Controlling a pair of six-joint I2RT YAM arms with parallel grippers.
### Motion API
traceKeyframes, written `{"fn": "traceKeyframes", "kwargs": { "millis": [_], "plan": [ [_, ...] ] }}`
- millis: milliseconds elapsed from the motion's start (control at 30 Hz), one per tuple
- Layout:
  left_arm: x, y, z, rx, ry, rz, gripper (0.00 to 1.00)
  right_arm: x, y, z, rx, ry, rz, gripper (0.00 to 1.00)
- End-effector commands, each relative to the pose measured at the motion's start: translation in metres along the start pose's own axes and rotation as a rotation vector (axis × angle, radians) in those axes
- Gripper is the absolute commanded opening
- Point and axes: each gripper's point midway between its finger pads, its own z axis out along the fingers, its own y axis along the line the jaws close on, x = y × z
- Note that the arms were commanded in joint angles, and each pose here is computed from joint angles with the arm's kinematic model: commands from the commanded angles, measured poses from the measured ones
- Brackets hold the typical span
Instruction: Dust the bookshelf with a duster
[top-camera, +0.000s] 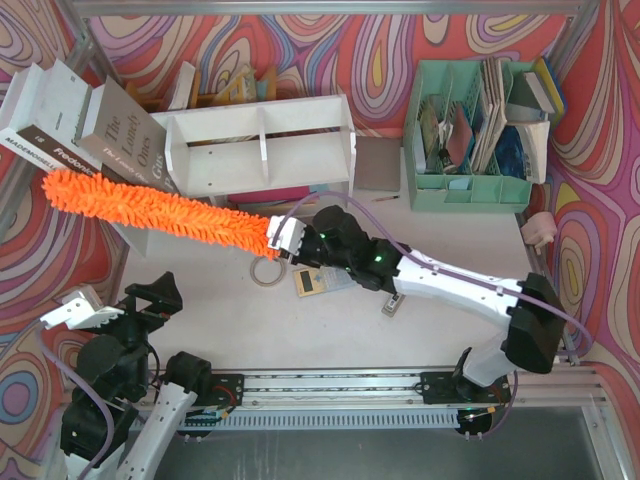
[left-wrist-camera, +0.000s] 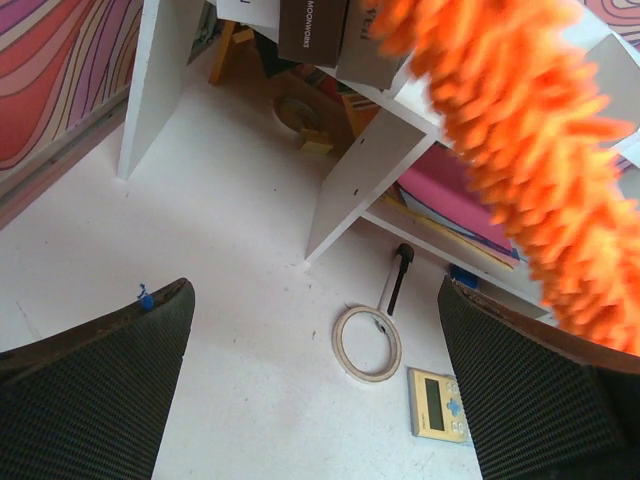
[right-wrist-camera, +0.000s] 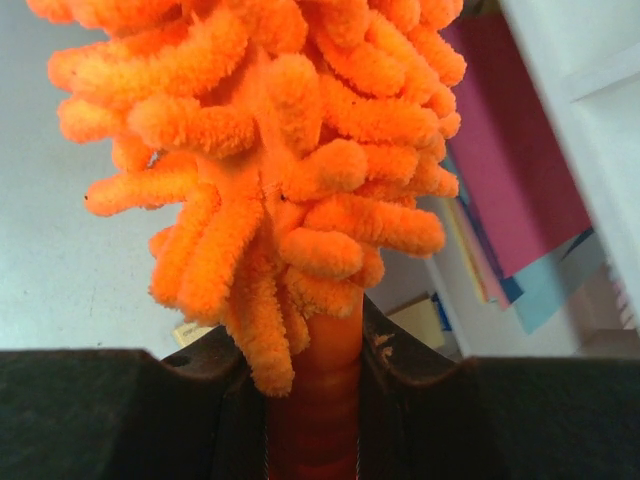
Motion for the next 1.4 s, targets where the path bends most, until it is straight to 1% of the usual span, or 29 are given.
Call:
{"fn": "traceKeyframes", "kwargs": {
  "millis": [0, 67, 167, 267, 367, 433, 500, 600, 833, 933, 1033, 1133, 1267, 1367],
  "plan": [
    [-0.002, 0.006, -0.003, -0.021, -0.013, -0.013, 0.98, 0.009, -0.003, 0.013, 0.017, 0.044, 0.034, 0.0],
    [-0.001, 0.007, -0.002, -0.03, -0.008, -0.01, 0.98, 0.011, -0.003, 0.013, 0.02, 0.053, 0.04, 0.0],
    [0.0, 0.007, -0.002, -0.034, -0.004, -0.009, 0.98, 0.001, -0.012, 0.011, 0.046, 0.044, 0.04, 0.0],
    [0.0, 0.009, -0.001, -0.049, 0.002, -0.004, 0.98, -0.02, -0.032, 0.01, 0.1, 0.029, 0.053, 0.0],
    [0.001, 0.01, -0.001, -0.055, 0.005, -0.003, 0.98, -0.048, -0.048, 0.006, 0.137, -0.022, 0.071, 0.0],
    [0.001, 0.009, -0.001, -0.049, 0.003, -0.006, 0.98, -0.062, -0.051, 0.004, 0.141, -0.053, 0.084, 0.0],
    [0.001, 0.009, -0.001, -0.048, 0.001, -0.007, 0.99, -0.068, -0.043, 0.007, 0.134, -0.061, 0.081, 0.0],
    [0.0, 0.009, -0.002, -0.047, -0.002, -0.009, 0.98, -0.061, -0.022, 0.016, 0.11, -0.034, 0.083, 0.0],
    [0.001, 0.009, -0.001, -0.048, 0.002, -0.008, 0.98, 0.0, 0.019, 0.029, 0.055, 0.096, 0.117, 0.0],
    [0.001, 0.009, -0.001, -0.048, 0.003, -0.008, 0.98, 0.012, 0.027, 0.027, 0.048, 0.117, 0.124, 0.0],
    [0.001, 0.008, -0.001, -0.046, 0.005, -0.006, 0.98, 0.007, 0.024, 0.026, 0.058, 0.105, 0.125, 0.0],
    [0.001, 0.009, -0.001, -0.047, 0.004, -0.007, 0.99, -0.013, 0.016, 0.023, 0.073, 0.07, 0.109, 0.0],
    [0.002, 0.01, -0.001, -0.056, 0.004, -0.006, 0.98, -0.045, 0.012, 0.018, 0.081, -0.01, 0.064, 0.0],
    [0.002, 0.01, -0.001, -0.057, 0.004, -0.008, 0.98, -0.06, 0.01, 0.018, 0.082, -0.036, 0.061, 0.0]
  ]
}}
